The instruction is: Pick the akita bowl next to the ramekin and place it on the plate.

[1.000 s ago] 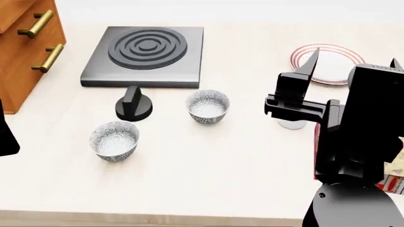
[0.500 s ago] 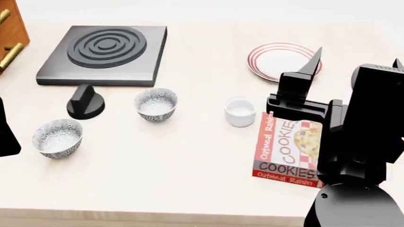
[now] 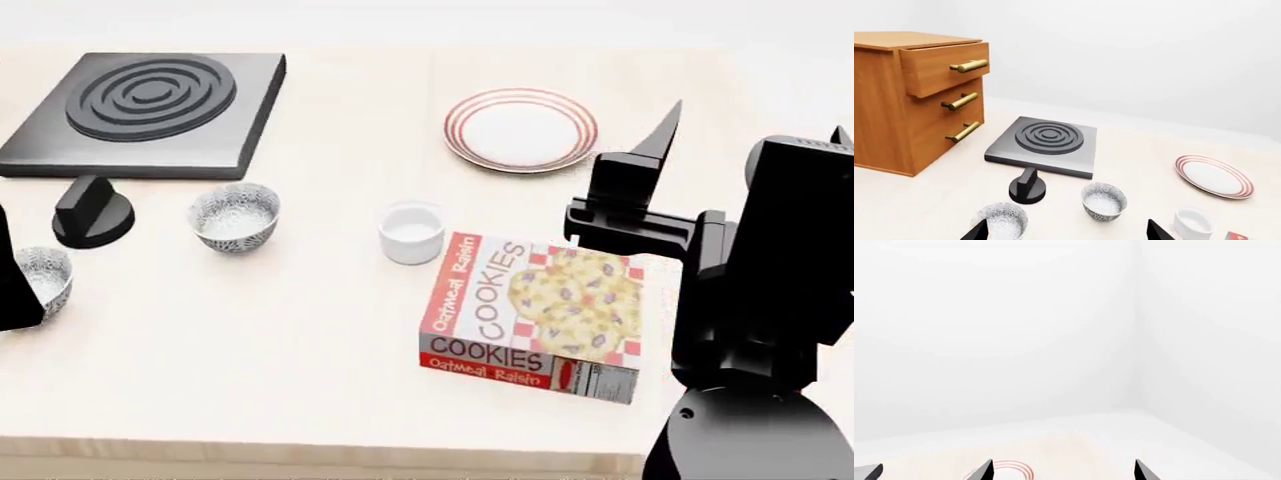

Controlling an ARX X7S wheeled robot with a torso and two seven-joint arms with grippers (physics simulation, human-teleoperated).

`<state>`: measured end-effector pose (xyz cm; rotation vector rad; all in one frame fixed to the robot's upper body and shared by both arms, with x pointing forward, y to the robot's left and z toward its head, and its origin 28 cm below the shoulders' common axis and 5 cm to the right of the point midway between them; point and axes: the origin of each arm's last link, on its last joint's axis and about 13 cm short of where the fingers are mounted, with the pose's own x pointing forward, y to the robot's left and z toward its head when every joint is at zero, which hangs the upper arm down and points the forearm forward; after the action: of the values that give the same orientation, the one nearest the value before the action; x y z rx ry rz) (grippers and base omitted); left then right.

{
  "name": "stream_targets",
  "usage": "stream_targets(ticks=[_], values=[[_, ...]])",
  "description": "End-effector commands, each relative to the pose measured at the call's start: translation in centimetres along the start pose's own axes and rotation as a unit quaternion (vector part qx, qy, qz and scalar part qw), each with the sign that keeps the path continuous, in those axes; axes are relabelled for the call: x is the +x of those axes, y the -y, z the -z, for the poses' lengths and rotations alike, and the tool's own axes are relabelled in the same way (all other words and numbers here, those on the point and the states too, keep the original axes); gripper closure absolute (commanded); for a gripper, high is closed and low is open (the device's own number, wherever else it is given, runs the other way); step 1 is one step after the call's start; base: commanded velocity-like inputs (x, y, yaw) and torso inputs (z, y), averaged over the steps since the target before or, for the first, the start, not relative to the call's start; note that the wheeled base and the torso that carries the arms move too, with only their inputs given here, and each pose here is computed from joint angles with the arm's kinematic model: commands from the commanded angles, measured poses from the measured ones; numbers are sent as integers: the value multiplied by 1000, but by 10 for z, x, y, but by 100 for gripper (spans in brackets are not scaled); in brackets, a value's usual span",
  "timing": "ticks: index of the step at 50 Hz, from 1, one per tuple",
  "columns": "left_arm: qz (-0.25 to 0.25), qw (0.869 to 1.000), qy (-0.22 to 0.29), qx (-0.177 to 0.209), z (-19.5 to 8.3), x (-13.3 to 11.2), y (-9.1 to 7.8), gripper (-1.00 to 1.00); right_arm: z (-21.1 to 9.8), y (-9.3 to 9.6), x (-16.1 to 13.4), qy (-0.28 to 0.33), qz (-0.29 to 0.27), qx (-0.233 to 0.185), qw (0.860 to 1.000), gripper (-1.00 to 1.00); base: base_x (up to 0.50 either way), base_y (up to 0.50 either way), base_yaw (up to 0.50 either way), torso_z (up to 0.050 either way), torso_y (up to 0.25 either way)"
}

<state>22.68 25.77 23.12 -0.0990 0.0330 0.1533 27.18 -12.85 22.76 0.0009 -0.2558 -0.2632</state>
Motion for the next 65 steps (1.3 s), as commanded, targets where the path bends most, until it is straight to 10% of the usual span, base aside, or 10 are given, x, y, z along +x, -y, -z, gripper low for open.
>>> stream_targets(ticks=[1, 65], values=[[4, 1000, 7, -16, -1, 0, 0, -100, 0, 1, 0, 1, 3, 8, 1000, -100, -23, -359, 0, 0, 0], [5, 1000, 6, -17, -6, 0, 0, -100, 1, 2, 0, -3, 7, 15, 1000, -100, -7, -272, 0, 0, 0]])
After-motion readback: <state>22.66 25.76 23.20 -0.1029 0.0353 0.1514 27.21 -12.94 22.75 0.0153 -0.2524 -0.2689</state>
